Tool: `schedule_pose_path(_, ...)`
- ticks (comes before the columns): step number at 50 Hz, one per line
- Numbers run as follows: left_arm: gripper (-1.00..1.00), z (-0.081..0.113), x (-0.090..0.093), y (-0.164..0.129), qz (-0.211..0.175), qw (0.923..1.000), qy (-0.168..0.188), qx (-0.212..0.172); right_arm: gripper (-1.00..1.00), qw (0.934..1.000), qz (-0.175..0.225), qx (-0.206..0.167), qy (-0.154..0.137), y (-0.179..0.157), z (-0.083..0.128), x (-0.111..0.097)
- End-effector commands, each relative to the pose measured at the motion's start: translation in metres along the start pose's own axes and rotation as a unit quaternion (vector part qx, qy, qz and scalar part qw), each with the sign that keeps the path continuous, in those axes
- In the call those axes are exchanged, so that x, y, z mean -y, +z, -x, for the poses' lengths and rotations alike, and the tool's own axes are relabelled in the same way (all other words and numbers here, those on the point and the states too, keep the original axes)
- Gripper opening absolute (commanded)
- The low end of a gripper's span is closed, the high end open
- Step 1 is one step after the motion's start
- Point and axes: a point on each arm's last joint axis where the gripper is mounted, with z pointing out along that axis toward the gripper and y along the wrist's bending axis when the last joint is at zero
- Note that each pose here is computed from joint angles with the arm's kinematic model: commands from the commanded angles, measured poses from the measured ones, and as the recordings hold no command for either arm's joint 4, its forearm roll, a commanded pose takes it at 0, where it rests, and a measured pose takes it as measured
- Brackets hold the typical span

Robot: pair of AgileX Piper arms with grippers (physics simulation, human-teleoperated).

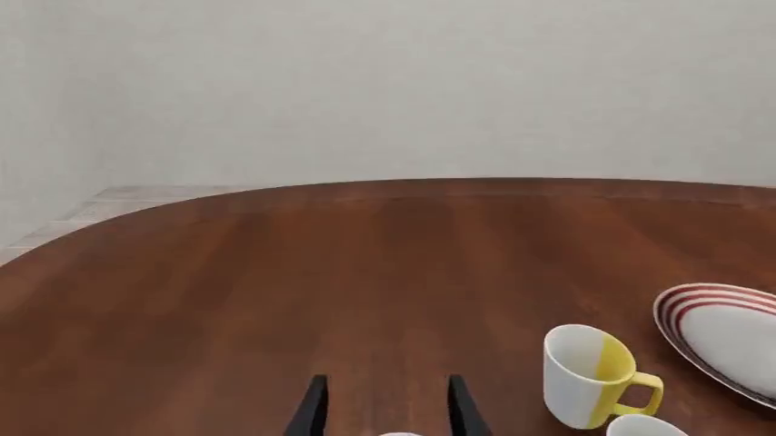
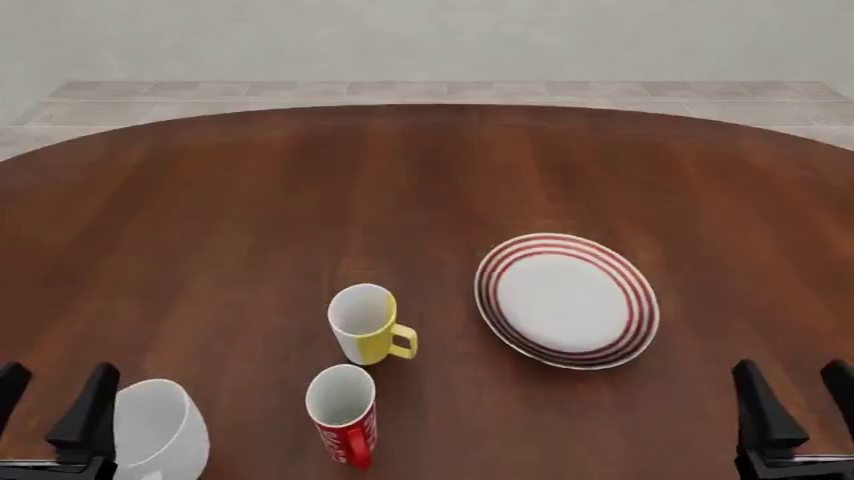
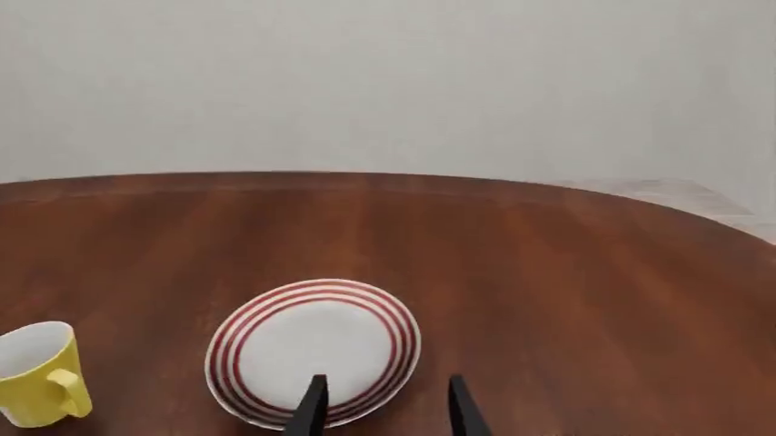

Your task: Pick up the red mug and put it on the plate

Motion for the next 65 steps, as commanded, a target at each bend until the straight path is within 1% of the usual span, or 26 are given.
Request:
schedule_pose_path(1, 1.00, 0.001, 0.000, 0.000, 0.000, 1.0000, 0.000, 0.000, 1.00, 0.9994, -0.014, -0.029, 0.012, 0.018, -0.002, 0.002)
schedule_pose_path(10, 1.00, 0.001, 0.000, 0.000, 0.000, 1.0000, 0.000, 0.000, 1.00, 0.9992, -0.013, -0.035, 0.017, 0.026, -0.002, 0.002)
schedule_pose_path(15, 1.00, 0.001, 0.000, 0.000, 0.000, 1.0000, 0.000, 0.000, 1.00, 0.9994, -0.010, -0.031, 0.010, 0.024, 0.011, 0.002)
schedule_pose_path(18, 1.00, 0.001, 0.000, 0.000, 0.000, 1.0000, 0.000, 0.000, 1.00, 0.9995, -0.002, -0.027, 0.014, 0.023, 0.028, 0.000)
schedule_pose_path(24, 1.00, 0.001, 0.000, 0.000, 0.000, 1.0000, 0.000, 0.000, 1.00, 0.9989, 0.013, -0.041, -0.020, 0.028, 0.069, -0.002)
schedule_pose_path(26, 1.00, 0.001, 0.000, 0.000, 0.000, 1.0000, 0.000, 0.000, 1.00, 0.9986, 0.026, -0.046, -0.007, 0.026, 0.079, -0.004)
schedule_pose_path(28, 1.00, 0.001, 0.000, 0.000, 0.000, 1.0000, 0.000, 0.000, 1.00, 0.9978, 0.030, -0.053, -0.026, 0.023, 0.088, -0.004)
schedule_pose_path(30, 1.00, 0.001, 0.000, 0.000, 0.000, 1.0000, 0.000, 0.000, 1.00, 0.9981, 0.028, -0.050, -0.025, 0.016, 0.100, -0.003)
schedule_pose_path(37, 1.00, 0.001, 0.000, 0.000, 0.000, 1.0000, 0.000, 0.000, 1.00, 0.9907, 0.077, -0.112, 0.002, 0.020, 0.128, -0.011)
schedule_pose_path(42, 1.00, 0.001, 0.000, 0.000, 0.000, 1.0000, 0.000, 0.000, 1.00, 0.9818, 0.087, -0.168, -0.009, 0.036, 0.128, -0.015)
schedule_pose_path(43, 1.00, 0.001, 0.000, 0.000, 0.000, 1.0000, 0.000, 0.000, 1.00, 0.9796, 0.097, -0.175, -0.023, 0.039, 0.127, -0.017)
schedule_pose_path(45, 1.00, 0.001, 0.000, 0.000, 0.000, 1.0000, 0.000, 0.000, 1.00, 0.9790, 0.120, -0.165, -0.003, 0.036, 0.134, -0.021)
schedule_pose_path(46, 1.00, 0.001, 0.000, 0.000, 0.000, 1.0000, 0.000, 0.000, 1.00, 0.9796, 0.117, -0.163, -0.019, 0.034, 0.136, -0.019)
schedule_pose_path(47, 1.00, 0.001, 0.000, 0.000, 0.000, 1.0000, 0.000, 0.000, 1.00, 0.9742, 0.132, -0.182, -0.019, 0.041, 0.133, -0.024)
schedule_pose_path(48, 1.00, 0.001, 0.000, 0.000, 0.000, 1.0000, 0.000, 0.000, 1.00, 0.9736, 0.131, -0.187, -0.015, 0.043, 0.134, -0.024)
schedule_pose_path(49, 1.00, 0.001, 0.000, 0.000, 0.000, 1.0000, 0.000, 0.000, 1.00, 0.9694, 0.148, -0.196, 0.007, 0.047, 0.135, -0.030)
schedule_pose_path(51, 1.00, 0.001, 0.000, 0.000, 0.000, 1.0000, 0.000, 0.000, 1.00, 0.9669, 0.148, -0.207, 0.000, 0.051, 0.135, -0.031)
schedule_pose_path(52, 1.00, 0.001, 0.000, 0.000, 0.000, 1.0000, 0.000, 0.000, 1.00, 0.9613, 0.168, -0.218, 0.007, 0.056, 0.133, -0.039)
schedule_pose_path(53, 1.00, 0.001, 0.000, 0.000, 0.000, 1.0000, 0.000, 0.000, 1.00, 0.9624, 0.163, -0.217, -0.002, 0.056, 0.134, -0.037)
schedule_pose_path(55, 1.00, 0.001, 0.000, 0.000, 0.000, 1.0000, 0.000, 0.000, 1.00, 0.9567, 0.191, -0.220, -0.002, 0.059, 0.137, -0.046)
schedule_pose_path(56, 1.00, 0.001, 0.000, 0.000, 0.000, 1.0000, 0.000, 0.000, 1.00, 0.9598, 0.186, -0.211, -0.009, 0.056, 0.141, -0.042)
schedule_pose_path(58, 1.00, 0.001, 0.000, 0.000, 0.000, 1.0000, 0.000, 0.000, 1.00, 0.9497, 0.208, -0.234, -0.007, 0.065, 0.135, -0.053)
schedule_pose_path(59, 1.00, 0.001, 0.000, 0.000, 0.000, 1.0000, 0.000, 0.000, 1.00, 0.9482, 0.201, -0.246, 0.015, 0.067, 0.134, -0.054)
schedule_pose_path(60, 1.00, 0.001, 0.000, 0.000, 0.000, 1.0000, 0.000, 0.000, 1.00, 0.9467, 0.214, -0.240, 0.015, 0.066, 0.137, -0.057)
schedule_pose_path(64, 1.00, 0.001, 0.000, 0.000, 0.000, 1.0000, 0.000, 0.000, 1.00, 0.9463, 0.210, -0.245, 0.007, 0.068, 0.138, -0.057)
schedule_pose_path(65, 1.00, 0.001, 0.000, 0.000, 0.000, 1.0000, 0.000, 0.000, 1.00, 0.9506, 0.214, -0.224, 0.015, 0.063, 0.148, -0.054)
